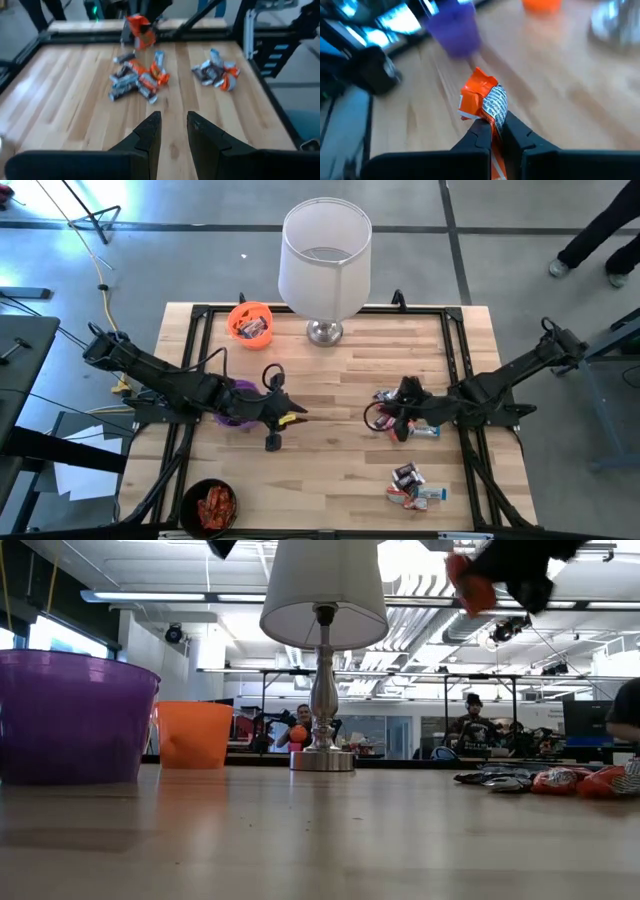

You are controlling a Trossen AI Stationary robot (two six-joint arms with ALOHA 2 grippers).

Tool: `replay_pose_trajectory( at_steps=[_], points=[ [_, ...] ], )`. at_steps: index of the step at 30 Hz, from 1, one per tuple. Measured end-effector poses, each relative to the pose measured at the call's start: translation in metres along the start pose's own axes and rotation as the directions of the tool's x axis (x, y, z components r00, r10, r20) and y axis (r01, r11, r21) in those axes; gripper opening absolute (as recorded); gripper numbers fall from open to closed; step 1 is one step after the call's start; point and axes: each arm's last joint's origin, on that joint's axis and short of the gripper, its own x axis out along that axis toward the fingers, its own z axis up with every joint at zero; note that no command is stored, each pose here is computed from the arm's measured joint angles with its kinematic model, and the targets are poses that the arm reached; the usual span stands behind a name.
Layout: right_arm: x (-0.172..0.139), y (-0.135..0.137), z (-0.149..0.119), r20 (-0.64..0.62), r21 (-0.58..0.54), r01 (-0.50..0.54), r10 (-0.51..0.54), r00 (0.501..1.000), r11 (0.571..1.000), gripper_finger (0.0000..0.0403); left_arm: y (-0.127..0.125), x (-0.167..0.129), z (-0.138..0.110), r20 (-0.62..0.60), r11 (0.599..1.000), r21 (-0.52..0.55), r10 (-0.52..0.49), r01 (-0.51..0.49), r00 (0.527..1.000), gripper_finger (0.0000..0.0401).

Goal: Sort candy
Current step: Put the orange chocolate into the black bucket

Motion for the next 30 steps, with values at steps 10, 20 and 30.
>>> replay_pose_trajectory(
  at_steps=[10,20,30],
  points=[
    [0.006,0.020,0.022,0.300,-0.218,0.037,0.031,0.953,0.975,0.0004,-0.001,0.000,0.005,0.048,1.000,0.009,-0.017,0.016,0.999,0.0080],
    [0.030,0.025,0.020,0.331,-0.263,0.077,0.015,0.943,0.962,0.0004,-0.001,0.000,0.007,0.069,0.998,-0.052,-0.021,0.024,0.997,0.0080],
    [0.051,0.029,0.020,0.371,-0.256,0.062,0.039,0.928,0.965,0.0004,-0.004,0.008,0.009,0.108,0.997,-0.072,-0.025,0.033,0.994,0.0080]
  ],
)
